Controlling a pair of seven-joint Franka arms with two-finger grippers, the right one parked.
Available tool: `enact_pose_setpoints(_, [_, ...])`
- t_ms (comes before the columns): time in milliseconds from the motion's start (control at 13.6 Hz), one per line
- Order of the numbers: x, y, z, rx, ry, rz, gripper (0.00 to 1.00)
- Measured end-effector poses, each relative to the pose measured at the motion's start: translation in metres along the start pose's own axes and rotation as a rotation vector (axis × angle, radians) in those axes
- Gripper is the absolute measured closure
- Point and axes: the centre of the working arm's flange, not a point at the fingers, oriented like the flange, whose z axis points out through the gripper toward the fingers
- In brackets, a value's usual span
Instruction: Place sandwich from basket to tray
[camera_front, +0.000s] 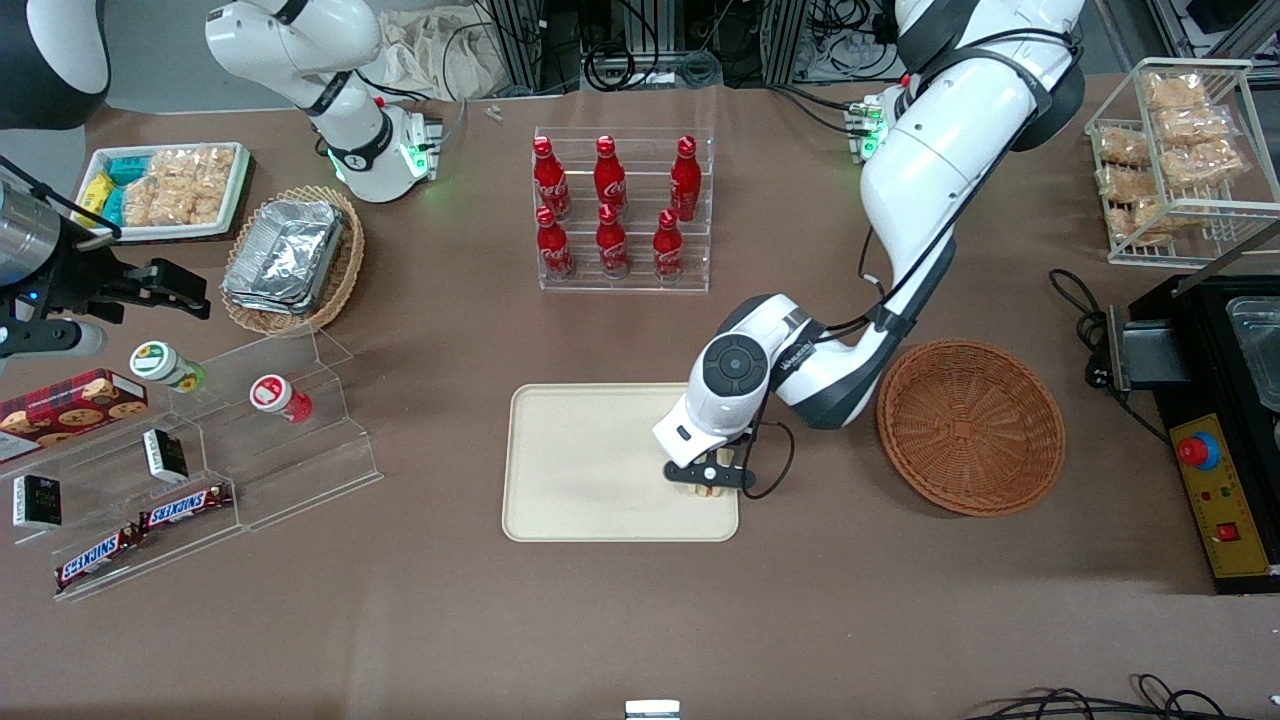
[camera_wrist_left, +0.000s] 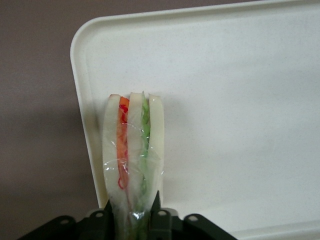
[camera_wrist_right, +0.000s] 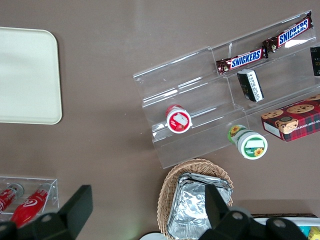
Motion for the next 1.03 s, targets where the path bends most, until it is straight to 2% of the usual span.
enact_pose_setpoints(73, [0.001,-0.002,-0.002,0.006,-0.005,-0.004,0.54])
enact_pose_setpoints(147, [0.002,-0.005,-0.006,0.017,-0.027,-0.015,0.44])
enact_pose_setpoints(294, [0.001,-0.01,-0.029,0.032,-0.104,-0.057,0.24])
enact_pose_setpoints(440, [0.002,-0.025,-0.081,0.074,-0.15,-0.09,0.04])
enact_pose_setpoints(514, [0.003,-0.038,-0.114,0.097,-0.152,-0.108,0.0])
enact_pose_setpoints(734, [0.003,-0.09,-0.206,0.143,-0.124,-0.178,0.0])
enact_pose_setpoints(881, [0.005,-0.133,-0.25,0.14,-0.105,-0.182,0.0])
enact_pose_setpoints(1028, [-0.001,-0.175,-0.289,0.141,-0.125,-0.135,0.0])
